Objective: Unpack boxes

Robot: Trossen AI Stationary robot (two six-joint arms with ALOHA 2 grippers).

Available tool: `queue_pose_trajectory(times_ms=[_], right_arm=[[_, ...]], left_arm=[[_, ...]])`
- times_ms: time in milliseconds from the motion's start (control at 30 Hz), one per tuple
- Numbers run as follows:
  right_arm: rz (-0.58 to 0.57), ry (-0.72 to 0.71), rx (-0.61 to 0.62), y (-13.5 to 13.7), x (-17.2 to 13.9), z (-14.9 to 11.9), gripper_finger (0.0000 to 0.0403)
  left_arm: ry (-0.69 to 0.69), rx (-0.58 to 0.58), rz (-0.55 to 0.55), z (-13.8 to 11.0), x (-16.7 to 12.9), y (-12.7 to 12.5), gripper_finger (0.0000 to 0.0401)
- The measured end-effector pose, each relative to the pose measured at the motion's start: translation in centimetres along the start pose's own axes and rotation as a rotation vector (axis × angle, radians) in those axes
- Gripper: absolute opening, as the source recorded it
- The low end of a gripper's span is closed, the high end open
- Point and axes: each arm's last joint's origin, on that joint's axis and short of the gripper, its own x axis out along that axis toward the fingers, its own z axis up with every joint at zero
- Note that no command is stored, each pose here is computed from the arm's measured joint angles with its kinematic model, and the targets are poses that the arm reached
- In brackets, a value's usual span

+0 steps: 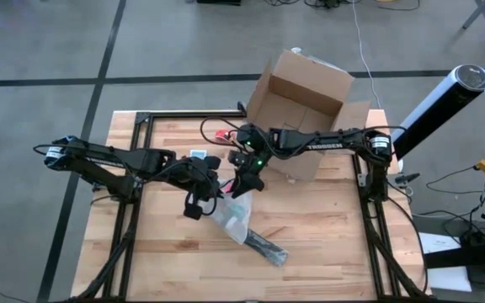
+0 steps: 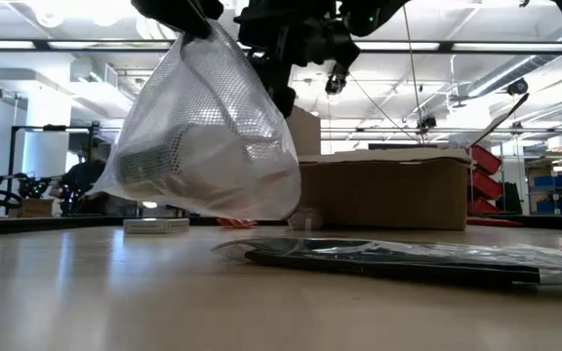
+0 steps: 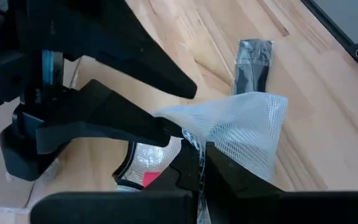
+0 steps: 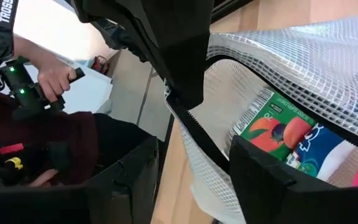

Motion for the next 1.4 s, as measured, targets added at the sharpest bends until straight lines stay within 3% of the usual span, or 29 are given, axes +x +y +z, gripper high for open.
queue_pose_trajectory(times_ms=[267, 600, 867, 1133, 1400], right_arm=[[0.025, 0.009, 0.002, 0.1, 0.0, 0.0, 0.0009], [0.052, 0.047, 0.034, 0.7, -0.3, 0.1, 0.0], [0.029, 0.126, 0.038, 1.8, -0.7, -0.1, 0.0], [0.03, 0.171, 0.005, 2.9, -1.0, -0.1, 0.0], [0.041, 0.139, -0.049, 5.1, -2.0, 1.9, 0.0]], left_arm=[[-0.034, -0.005, 0.051, 0.4, 0.0, 0.2, 0.0], [-0.017, -0.043, 0.059, 0.1, -0.4, 0.2, 0.0], [0.013, -0.111, 0.066, -0.8, -3.1, 0.0, 0.0006], [-0.004, -0.19, 0.187, -1.5, -5.9, 0.6, 0.0043], [0.036, -0.271, 0.228, -2.3, -4.1, 1.8, 0.0099]])
